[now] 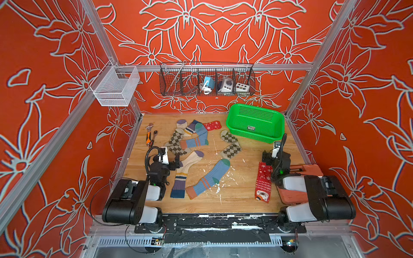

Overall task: Place the socks together as a pair
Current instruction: Move the bin to the center of the board.

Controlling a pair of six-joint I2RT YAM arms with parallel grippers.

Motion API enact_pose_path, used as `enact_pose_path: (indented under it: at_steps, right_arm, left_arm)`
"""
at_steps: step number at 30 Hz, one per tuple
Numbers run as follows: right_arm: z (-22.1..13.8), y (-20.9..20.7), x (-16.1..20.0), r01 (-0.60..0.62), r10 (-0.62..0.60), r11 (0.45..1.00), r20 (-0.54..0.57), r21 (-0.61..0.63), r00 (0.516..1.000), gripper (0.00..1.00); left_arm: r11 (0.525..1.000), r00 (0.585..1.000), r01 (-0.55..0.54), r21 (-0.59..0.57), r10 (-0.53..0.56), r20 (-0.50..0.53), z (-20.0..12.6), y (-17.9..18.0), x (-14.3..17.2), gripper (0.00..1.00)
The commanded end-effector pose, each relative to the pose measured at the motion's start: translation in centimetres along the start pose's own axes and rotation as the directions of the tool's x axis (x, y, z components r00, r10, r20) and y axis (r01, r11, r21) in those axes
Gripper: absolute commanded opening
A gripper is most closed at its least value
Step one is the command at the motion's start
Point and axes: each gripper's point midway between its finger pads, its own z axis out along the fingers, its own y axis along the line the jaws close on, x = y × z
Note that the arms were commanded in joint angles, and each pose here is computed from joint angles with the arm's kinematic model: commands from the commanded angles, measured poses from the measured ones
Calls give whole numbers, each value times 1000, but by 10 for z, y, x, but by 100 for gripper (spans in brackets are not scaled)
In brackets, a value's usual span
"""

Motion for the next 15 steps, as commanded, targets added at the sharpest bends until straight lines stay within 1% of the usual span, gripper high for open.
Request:
enact_pose_path:
  at_steps: [1, 15]
  right_arm:
    - [1, 0, -12, -7, 8, 1000, 36, -6, 999, 98]
    - [1, 0, -12, -7, 7, 1000, 37, -7, 999, 98]
  left_arm:
    - [1000, 1000, -18, 0, 18, 20, 3, -1, -7, 98]
    - [1000, 1000, -18, 0, 18, 21, 3, -1, -7, 98]
